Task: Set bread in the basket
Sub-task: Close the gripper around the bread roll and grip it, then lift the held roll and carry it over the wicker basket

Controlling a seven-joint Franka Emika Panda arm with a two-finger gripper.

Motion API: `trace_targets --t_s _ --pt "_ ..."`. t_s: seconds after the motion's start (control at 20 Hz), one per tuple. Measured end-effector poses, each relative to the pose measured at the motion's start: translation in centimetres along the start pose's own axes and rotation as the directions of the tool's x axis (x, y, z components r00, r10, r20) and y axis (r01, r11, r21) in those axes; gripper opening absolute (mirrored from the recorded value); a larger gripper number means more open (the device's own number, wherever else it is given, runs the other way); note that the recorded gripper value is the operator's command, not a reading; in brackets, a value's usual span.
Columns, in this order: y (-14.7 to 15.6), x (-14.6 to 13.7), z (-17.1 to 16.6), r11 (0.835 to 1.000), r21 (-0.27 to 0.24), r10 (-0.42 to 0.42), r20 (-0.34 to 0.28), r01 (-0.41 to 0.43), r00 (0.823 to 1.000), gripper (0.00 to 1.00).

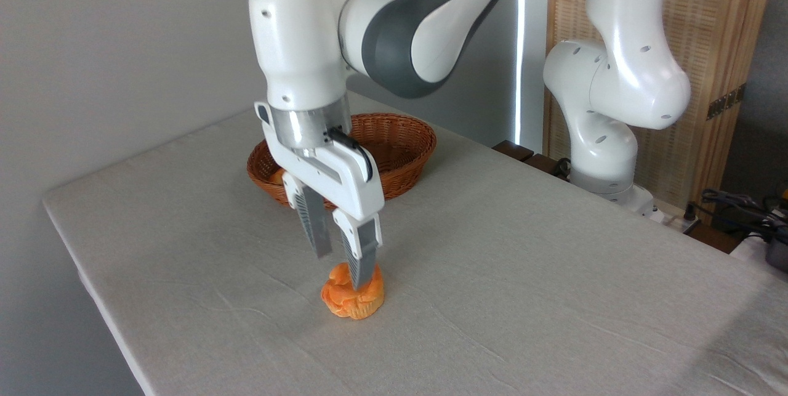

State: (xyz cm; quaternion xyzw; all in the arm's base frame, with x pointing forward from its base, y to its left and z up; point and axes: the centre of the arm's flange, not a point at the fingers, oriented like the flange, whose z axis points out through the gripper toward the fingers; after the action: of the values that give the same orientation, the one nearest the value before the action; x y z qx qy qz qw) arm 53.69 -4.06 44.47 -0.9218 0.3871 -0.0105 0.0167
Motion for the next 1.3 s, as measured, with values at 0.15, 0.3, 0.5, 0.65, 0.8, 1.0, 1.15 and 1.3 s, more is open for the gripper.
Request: trace_targets --t_s 0.15,0.3,0.5,0.65,0.8,1.0,1.15,1.3 --pt "0.3 -0.7 1.5 0.999 0.019 0.031 0.054 -0.032 0.998 1.00" --pt "0.6 -0.7 2.6 0.999 0.017 0.041 0.062 -0.042 0.997 0.83" --pt "0.9 -0.4 3.3 0.999 0.009 0.047 0.067 -0.048 0.997 0.38" --pt "1.0 -0.4 3.4 0.999 0.004 0.044 0.065 -0.045 0.997 0.26" --pt "1.0 -0.4 3.7 0.999 -0.001 0.041 0.068 -0.041 0.997 0.24" --pt "1.0 -0.4 3.9 0.999 -0.003 0.040 0.069 -0.040 0.997 0.24" --pt "1.0 -0.3 3.9 0.999 -0.004 0.041 0.070 -0.041 0.997 0.24" --pt "1.1 -0.2 3.9 0.999 -0.004 0.043 0.069 -0.042 0.997 0.23"
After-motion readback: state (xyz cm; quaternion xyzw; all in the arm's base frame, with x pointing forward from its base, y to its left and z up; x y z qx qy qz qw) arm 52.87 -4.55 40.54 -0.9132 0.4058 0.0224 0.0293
